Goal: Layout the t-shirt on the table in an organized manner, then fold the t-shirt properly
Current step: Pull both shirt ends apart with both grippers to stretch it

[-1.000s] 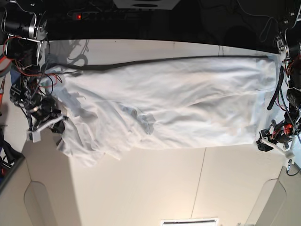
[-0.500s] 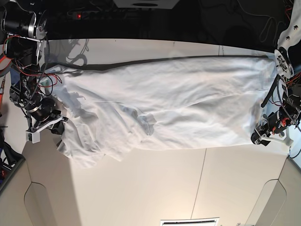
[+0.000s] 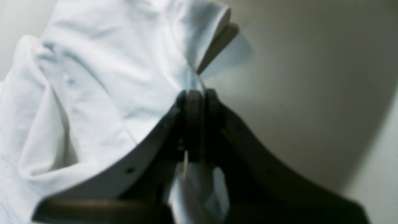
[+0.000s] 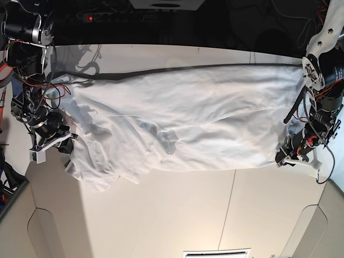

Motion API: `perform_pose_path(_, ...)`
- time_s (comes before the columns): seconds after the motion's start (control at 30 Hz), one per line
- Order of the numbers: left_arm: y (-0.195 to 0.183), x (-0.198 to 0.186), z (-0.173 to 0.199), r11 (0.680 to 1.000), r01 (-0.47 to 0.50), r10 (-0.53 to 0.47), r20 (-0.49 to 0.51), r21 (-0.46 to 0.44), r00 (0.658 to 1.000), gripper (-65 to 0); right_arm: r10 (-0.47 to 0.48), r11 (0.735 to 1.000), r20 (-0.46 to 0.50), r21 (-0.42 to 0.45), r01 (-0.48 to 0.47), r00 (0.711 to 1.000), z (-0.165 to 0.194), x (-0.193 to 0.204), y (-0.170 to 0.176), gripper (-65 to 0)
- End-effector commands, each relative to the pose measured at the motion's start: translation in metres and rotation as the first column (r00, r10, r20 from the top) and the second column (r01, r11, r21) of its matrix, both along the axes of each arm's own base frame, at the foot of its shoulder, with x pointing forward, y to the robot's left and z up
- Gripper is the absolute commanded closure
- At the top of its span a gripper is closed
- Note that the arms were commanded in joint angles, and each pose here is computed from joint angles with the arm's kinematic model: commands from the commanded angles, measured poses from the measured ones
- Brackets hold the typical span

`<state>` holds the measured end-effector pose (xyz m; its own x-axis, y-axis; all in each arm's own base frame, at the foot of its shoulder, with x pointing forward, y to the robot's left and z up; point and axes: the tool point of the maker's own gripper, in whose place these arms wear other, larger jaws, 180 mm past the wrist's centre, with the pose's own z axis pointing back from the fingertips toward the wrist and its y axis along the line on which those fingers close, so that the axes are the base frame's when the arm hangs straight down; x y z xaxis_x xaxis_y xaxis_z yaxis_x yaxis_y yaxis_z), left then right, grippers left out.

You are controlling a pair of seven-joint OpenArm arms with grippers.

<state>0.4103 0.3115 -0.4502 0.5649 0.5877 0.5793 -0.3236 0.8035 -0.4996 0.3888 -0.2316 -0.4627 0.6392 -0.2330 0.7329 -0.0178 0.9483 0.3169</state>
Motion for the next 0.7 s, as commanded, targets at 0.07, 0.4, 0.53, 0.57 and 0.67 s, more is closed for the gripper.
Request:
perform_pose_path(0.07, 0.011, 0.018, 0.024, 1.000, -0.022, 0.022, 0.074, 0.007, 0.997, 0.0, -0.013, 1.000, 0.039, -0.003, 0.013, 0.999, 0.015, 0.012, -0.009, 0.0)
perform_pose_path(0.4, -0.008, 0.033, 0.067, 0.988, 0.148, -0.137, 0.234, -0.033, 0.963, 0.0, 0.013, 1.000, 0.158, -0.025, -0.010, 0.987, 0.067, 0.037, -0.009, 0.0)
perform_pose_path(0.53, -0.007, 0.036, 0.084, 0.984, 0.167, -0.144, 0.278, -0.062, 0.950, 0.0, 0.080, 0.994, 0.201, -0.088, -0.063, 0.976, 0.106, 0.049, -0.002, 0.0)
perform_pose_path(0.57, -0.007, 0.036, 0.086, 0.983, 0.168, -0.143, 0.280, -0.070, 0.949, 0.0, 0.093, 0.993, 0.202, -0.094, -0.075, 0.975, 0.113, 0.049, 0.000, 0.0)
perform_pose_path(0.67, -0.010, 0.035, 0.087, 0.979, 0.178, -0.144, 0.276, -0.103, 0.950, 0.0, 0.129, 0.989, 0.188, -0.091, -0.113, 0.974, 0.129, 0.049, 0.008, 0.0)
